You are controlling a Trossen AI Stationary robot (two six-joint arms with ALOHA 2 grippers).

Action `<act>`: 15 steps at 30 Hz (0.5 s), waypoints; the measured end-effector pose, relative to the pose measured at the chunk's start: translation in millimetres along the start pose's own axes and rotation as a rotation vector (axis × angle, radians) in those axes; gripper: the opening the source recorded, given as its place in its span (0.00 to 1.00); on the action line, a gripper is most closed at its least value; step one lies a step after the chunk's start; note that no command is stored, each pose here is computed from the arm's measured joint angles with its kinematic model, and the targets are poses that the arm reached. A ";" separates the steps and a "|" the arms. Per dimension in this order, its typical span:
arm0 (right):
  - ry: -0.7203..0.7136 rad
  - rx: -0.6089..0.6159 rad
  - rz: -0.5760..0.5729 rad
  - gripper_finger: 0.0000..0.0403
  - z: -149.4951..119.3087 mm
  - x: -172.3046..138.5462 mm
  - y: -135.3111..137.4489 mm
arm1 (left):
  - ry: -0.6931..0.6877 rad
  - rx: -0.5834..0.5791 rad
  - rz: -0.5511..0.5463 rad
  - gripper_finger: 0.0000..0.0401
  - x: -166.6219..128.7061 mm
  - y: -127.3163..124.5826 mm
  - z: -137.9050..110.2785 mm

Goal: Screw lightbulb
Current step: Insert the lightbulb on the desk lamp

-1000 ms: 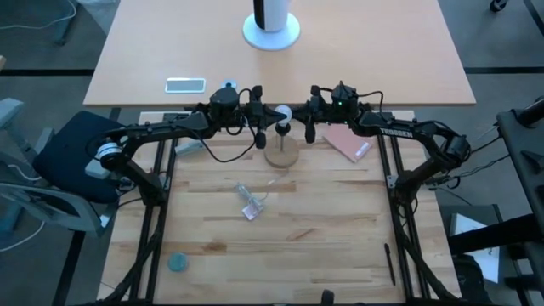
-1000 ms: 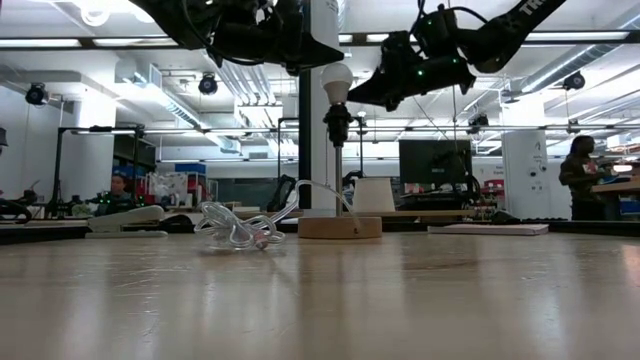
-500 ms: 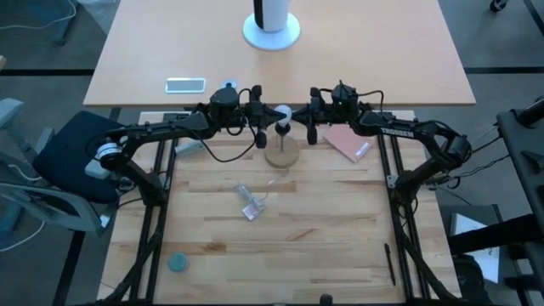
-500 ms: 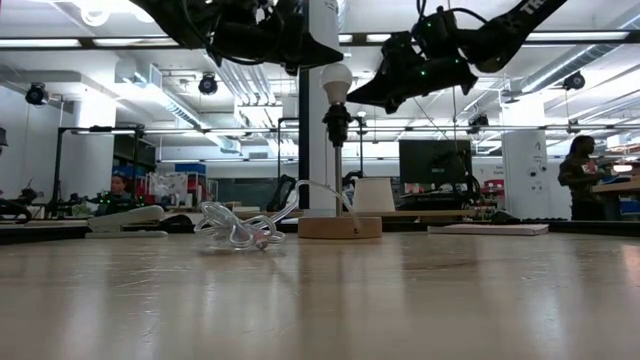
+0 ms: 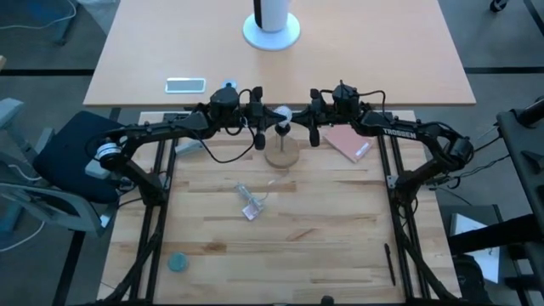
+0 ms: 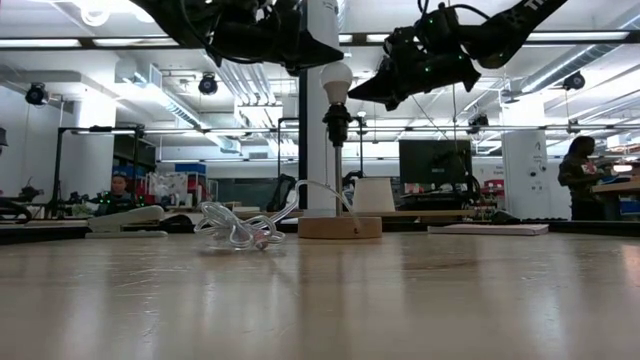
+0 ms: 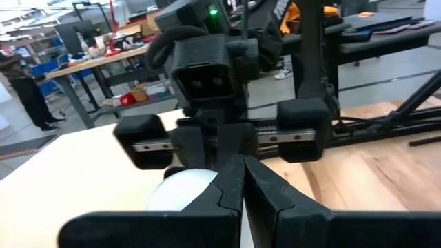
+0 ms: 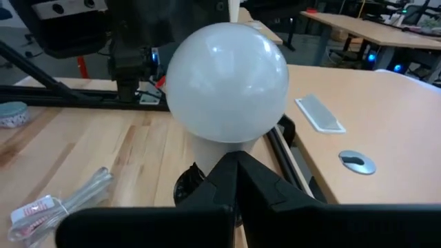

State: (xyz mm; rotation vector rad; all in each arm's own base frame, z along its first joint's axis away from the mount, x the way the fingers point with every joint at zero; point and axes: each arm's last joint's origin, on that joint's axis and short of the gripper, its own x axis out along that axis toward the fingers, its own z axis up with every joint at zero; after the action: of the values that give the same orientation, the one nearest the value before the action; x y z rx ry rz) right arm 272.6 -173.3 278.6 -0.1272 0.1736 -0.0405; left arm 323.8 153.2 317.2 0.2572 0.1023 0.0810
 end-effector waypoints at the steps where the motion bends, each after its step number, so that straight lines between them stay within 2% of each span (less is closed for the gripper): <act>1: 0.000 0.000 -0.001 0.00 0.1 0.0 0.0 | 0.000 0.000 0.000 0.00 0.0 0.1 -0.1; 7: 0.007 0.004 -0.002 0.00 -0.3 -0.8 -0.1 | -0.004 0.001 0.002 0.00 -0.5 0.2 0.8; 15: 0.029 -0.004 -0.072 0.00 -0.9 -1.2 -1.9 | -0.009 0.003 0.005 0.00 -1.7 0.0 2.6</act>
State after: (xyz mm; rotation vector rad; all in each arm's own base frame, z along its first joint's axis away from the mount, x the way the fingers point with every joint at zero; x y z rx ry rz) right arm 271.2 -175.2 278.2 -0.1366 0.1984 -0.1143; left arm 322.4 152.4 319.8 0.2608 0.0933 0.0846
